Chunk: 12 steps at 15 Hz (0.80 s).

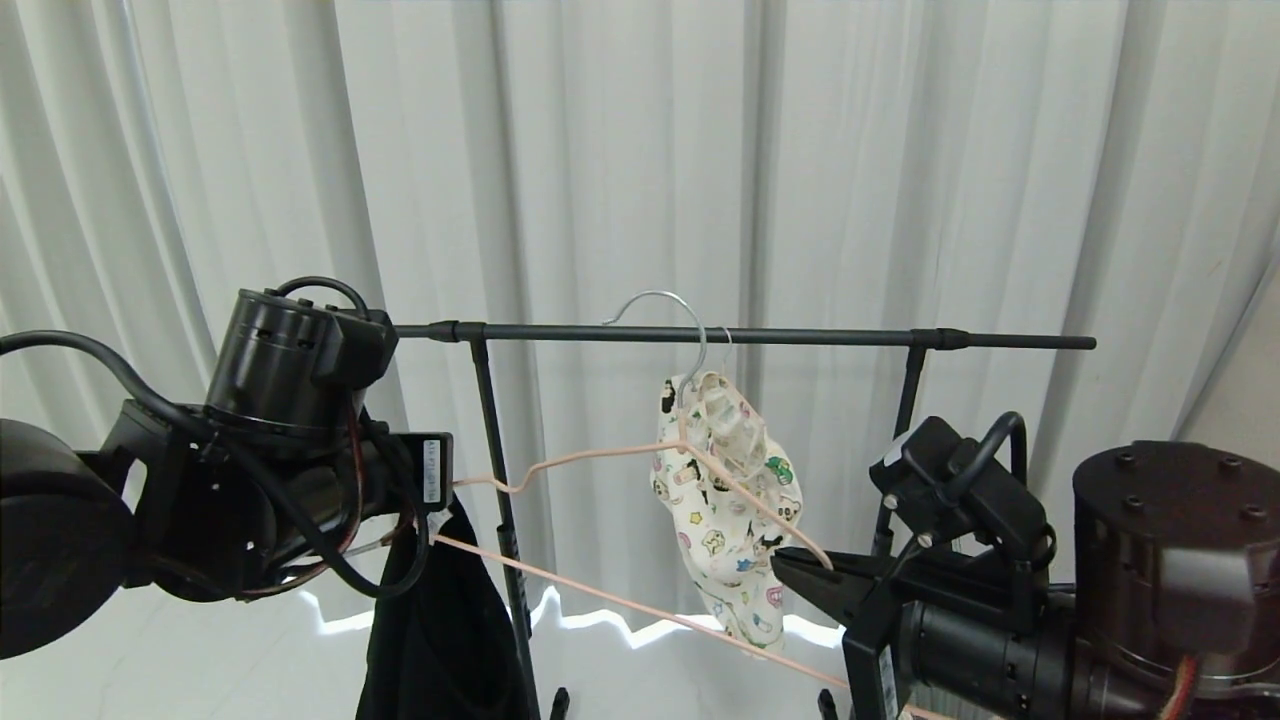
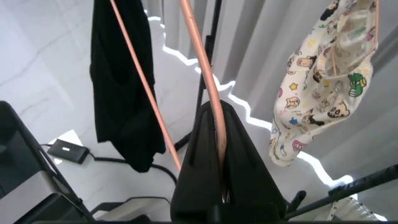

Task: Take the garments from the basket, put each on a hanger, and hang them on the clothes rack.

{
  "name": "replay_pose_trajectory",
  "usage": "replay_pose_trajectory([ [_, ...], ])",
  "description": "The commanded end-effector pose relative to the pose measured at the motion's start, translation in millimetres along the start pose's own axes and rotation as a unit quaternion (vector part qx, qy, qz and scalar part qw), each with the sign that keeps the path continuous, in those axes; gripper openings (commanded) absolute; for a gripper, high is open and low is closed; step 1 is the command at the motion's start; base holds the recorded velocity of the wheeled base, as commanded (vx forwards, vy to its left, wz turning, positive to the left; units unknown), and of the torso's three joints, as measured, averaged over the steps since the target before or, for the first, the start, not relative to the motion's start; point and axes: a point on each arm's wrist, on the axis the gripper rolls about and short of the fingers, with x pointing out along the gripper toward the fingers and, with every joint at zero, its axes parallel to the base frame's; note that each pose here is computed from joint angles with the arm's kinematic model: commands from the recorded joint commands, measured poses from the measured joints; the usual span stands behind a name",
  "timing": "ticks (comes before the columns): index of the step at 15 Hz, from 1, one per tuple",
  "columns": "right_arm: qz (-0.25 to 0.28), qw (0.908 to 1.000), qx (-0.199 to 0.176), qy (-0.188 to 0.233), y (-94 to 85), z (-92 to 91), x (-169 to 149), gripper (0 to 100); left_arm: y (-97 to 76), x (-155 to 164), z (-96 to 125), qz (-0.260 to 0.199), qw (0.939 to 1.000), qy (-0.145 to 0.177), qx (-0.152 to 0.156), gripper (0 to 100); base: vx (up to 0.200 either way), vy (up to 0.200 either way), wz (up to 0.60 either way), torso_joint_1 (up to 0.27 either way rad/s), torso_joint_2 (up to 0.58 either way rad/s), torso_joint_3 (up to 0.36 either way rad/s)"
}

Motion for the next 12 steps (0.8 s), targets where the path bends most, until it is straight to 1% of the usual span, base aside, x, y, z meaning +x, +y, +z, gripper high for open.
replay_pose_trajectory([
  [1,0.01,1.0,0.0,-0.002,4.7,0.5,-2,0,1.8,5,-1,0.007,0.9999,0.006,-0.005,0,0.0,0.0,0.0,0.0,0.0,0.0],
  [3,0.007,1.0,0.002,0.002,5.1,-1.2,0,0,4.2,6,0,0.012,0.9998,0.007,-0.011,0,0.0,0.0,0.0,0.0,0.0,0.0],
  [5,-0.027,0.9996,0.001,0.003,4.0,-4.8,9,0,4.7,5,0,0.011,0.9998,0.005,-0.012,0,0.0,0.0,0.0,0.0,0.0,0.0],
  [6,-0.037,0.9993,0.003,-0.003,4.5,-6.2,15,0,4.9,4,0,0.011,0.9998,0.004,-0.013,0,0.0,0.0,0.0,0.0,0.0,0.0],
  [7,-0.036,0.9992,0.005,-0.013,5.5,-6.1,20,0,4.9,4,0,0.011,0.9998,0.004,-0.013,0,0.0,0.0,0.0,0.0,0.0,0.0],
  [9,-0.029,0.9994,0.006,-0.02,9.6,-6.4,24,0,4.7,5,0,0.011,0.9998,0.005,-0.012,0,0.0,0.0,0.0,0.0,0.0,0.0],
  [12,-0.029,0.9993,0.011,-0.023,10.0,-5.4,24,0,4.9,5,0,0.012,0.9998,0.005,-0.014,0,0.0,0.0,0.0,0.0,0.0,0.0],
])
